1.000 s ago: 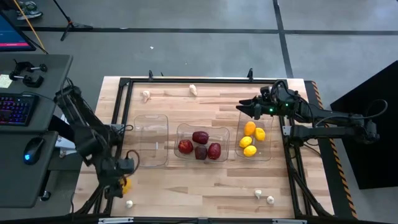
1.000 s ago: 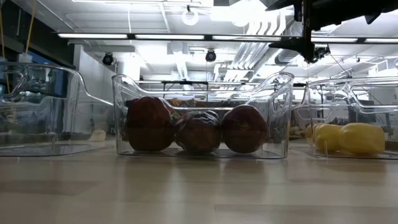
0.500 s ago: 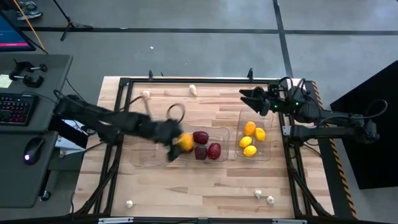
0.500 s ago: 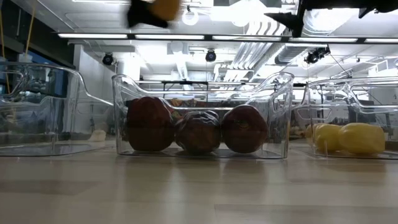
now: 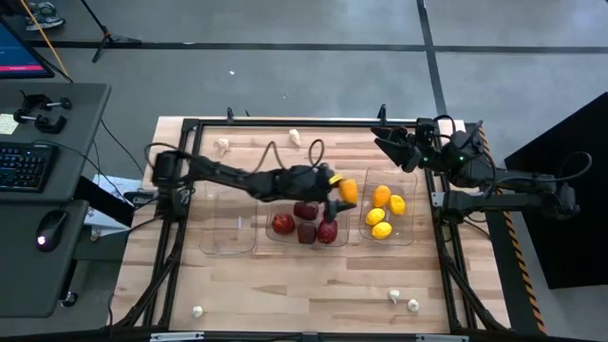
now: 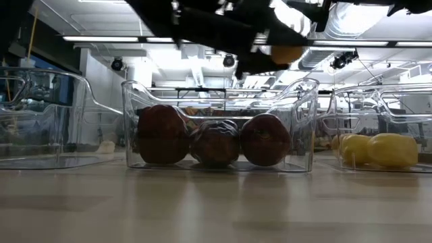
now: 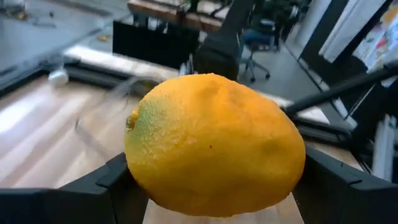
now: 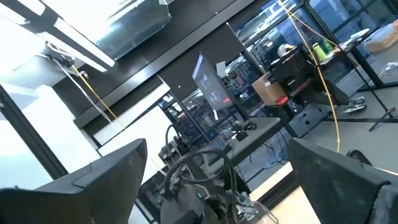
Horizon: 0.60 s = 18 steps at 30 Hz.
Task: Sort produce into baskets
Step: Put the yellow lemon into the right transparent bin
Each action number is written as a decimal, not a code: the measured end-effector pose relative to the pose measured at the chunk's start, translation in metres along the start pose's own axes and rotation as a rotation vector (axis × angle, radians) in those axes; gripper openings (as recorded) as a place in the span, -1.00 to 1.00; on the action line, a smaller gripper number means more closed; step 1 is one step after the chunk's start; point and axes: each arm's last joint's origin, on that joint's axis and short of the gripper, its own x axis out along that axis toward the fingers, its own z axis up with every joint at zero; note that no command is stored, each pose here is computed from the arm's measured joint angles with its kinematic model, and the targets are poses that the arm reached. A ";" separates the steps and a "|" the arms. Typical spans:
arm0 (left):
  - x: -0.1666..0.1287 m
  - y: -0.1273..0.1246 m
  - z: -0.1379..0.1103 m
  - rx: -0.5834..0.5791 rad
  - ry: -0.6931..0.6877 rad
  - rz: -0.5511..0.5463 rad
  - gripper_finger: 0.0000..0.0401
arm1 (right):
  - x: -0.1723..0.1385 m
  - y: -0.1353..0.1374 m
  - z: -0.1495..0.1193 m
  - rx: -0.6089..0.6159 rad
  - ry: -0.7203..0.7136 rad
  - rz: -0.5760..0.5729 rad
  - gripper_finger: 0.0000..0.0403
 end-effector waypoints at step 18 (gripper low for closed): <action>0.061 0.009 0.007 0.047 0.035 0.067 0.44 | 0.000 0.000 0.000 -0.020 0.000 0.000 0.88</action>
